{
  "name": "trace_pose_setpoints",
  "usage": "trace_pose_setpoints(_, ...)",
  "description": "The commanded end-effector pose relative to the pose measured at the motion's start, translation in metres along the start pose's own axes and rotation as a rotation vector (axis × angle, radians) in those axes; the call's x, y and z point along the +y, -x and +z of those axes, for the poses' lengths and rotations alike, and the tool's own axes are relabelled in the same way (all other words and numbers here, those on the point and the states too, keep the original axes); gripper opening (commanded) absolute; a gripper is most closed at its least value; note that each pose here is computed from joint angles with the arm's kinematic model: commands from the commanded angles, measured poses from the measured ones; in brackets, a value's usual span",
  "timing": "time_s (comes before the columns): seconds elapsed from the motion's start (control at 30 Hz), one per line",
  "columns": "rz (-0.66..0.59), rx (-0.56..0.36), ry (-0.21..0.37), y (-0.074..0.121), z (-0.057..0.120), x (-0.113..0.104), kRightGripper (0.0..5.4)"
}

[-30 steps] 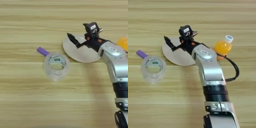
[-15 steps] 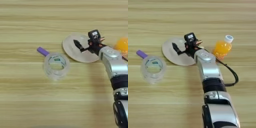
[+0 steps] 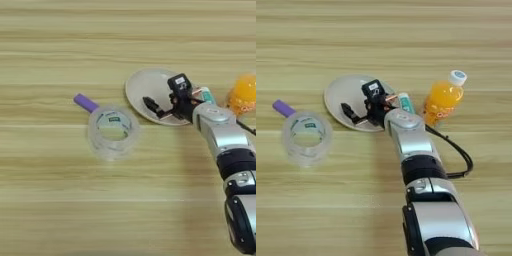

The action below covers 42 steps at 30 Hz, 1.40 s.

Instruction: Move the objects on the table

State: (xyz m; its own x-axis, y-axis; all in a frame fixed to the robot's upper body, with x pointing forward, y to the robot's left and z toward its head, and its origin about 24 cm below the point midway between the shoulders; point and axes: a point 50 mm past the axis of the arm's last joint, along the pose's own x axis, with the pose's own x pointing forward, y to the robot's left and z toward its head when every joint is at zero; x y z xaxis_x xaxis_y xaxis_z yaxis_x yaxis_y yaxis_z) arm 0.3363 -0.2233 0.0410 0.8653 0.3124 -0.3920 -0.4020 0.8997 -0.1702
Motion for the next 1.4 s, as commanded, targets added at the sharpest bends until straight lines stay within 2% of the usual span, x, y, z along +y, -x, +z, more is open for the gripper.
trace_pose_setpoints(0.03, -0.023, -0.063, 0.070, 0.003, 0.029, -0.013, 5.38)
trace_pose_setpoints(0.6, 0.031, 0.019, 0.046, 0.019, 0.011, -0.008, 5.38)
trace_pose_setpoints(1.0, 0.119, 0.039, 0.039, 0.035, 0.002, 0.014, 5.38)
trace_pose_setpoints(1.3, 0.129, 0.024, 0.040, 0.038, 0.006, 0.019, 5.38)
trace_pose_setpoints(1.4, 0.109, -0.003, 0.063, 0.038, 0.012, 0.016, 5.38)
